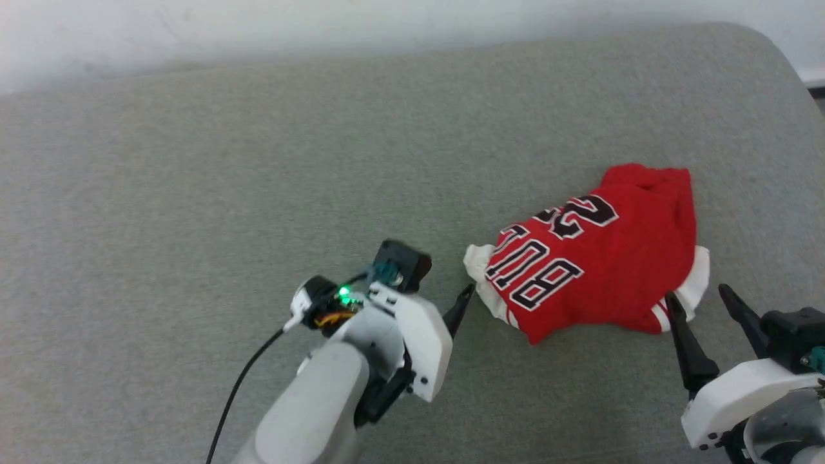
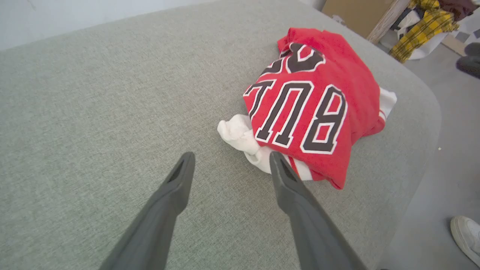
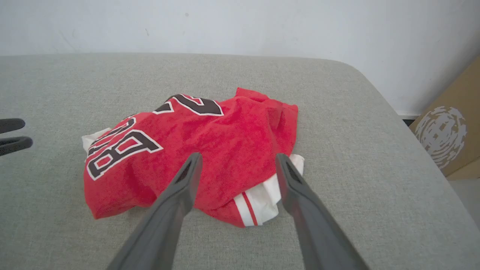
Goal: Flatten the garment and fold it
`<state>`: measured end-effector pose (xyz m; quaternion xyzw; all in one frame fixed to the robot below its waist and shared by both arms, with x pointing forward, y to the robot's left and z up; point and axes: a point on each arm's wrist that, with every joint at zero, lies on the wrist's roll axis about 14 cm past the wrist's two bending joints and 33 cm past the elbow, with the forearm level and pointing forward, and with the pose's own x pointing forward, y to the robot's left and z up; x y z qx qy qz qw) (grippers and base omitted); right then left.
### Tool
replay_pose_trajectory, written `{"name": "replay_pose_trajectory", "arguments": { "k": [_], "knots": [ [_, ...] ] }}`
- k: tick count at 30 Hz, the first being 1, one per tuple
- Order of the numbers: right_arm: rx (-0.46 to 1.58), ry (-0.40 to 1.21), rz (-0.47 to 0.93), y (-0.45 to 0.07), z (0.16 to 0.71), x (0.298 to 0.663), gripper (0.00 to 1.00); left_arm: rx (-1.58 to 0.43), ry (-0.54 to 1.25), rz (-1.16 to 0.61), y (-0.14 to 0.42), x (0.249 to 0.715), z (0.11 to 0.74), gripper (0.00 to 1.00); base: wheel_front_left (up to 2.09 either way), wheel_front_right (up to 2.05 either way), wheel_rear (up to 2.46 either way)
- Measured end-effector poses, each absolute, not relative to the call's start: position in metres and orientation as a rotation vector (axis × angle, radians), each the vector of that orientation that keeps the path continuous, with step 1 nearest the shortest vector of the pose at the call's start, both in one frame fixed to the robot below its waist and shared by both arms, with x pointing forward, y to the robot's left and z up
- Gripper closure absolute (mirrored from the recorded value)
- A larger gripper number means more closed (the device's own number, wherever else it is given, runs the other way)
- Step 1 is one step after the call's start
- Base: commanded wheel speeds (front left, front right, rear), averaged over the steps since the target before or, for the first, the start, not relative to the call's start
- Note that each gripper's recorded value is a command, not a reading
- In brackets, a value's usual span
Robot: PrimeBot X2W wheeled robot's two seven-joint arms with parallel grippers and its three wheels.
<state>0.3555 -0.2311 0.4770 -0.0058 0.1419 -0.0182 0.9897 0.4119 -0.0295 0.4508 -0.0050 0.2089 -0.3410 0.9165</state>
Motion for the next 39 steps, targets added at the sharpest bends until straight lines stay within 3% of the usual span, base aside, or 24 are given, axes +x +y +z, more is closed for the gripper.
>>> {"name": "replay_pose_trajectory", "arguments": {
  "k": [13, 14, 15, 16, 23, 30, 34, 39],
  "knots": [
    [0.001, 0.37, -0.117, -0.242, 0.452, 0.342, 0.0, 0.229, 0.682, -0.854, -0.072, 0.438, 0.399, 0.0, 0.0, 0.0, 0.0],
    [0.002, 0.375, -0.123, -0.243, 0.45, 0.341, 0.0, 0.256, 0.714, -0.86, -0.072, 0.436, 0.391, 0.17, 0.0, 0.0, 0.0],
    [0.003, 0.381, -0.128, -0.244, 0.449, 0.34, 0.0, 0.273, 0.725, -0.871, -0.074, 0.436, 0.388, 0.85, 0.0, 0.0, 0.0],
    [0.004, 0.382, -0.131, -0.245, 0.448, 0.34, 0.0, 0.278, 0.721, -0.883, -0.077, 0.437, 0.389, 1.0, 0.0, 0.0, 0.0],
    [0.004, 0.382, -0.13, -0.243, 0.446, 0.341, 0.0, 0.11, 0.602, -0.843, -0.073, 0.455, 0.411, 1.0, 0.0, 0.0, 0.0],
    [0.002, 0.365, -0.079, -0.229, 0.452, 0.347, 0.0, -0.101, 0.313, -0.501, 0.018, 0.5, 0.469, 1.0, 0.0, 0.0, 0.0],
    [0.006, 0.369, -0.024, -0.213, 0.452, 0.351, 0.0, -0.138, 0.28, -0.292, 0.089, 0.483, 0.468, 1.0, 0.0, 0.0, 0.0],
    [0.041, 0.374, 0.05, -0.19, 0.45, 0.359, 0.0, -0.155, 0.376, -0.136, 0.14, 0.43, 0.434, 1.0, 0.0, 0.0, 0.0]
  ]
}}
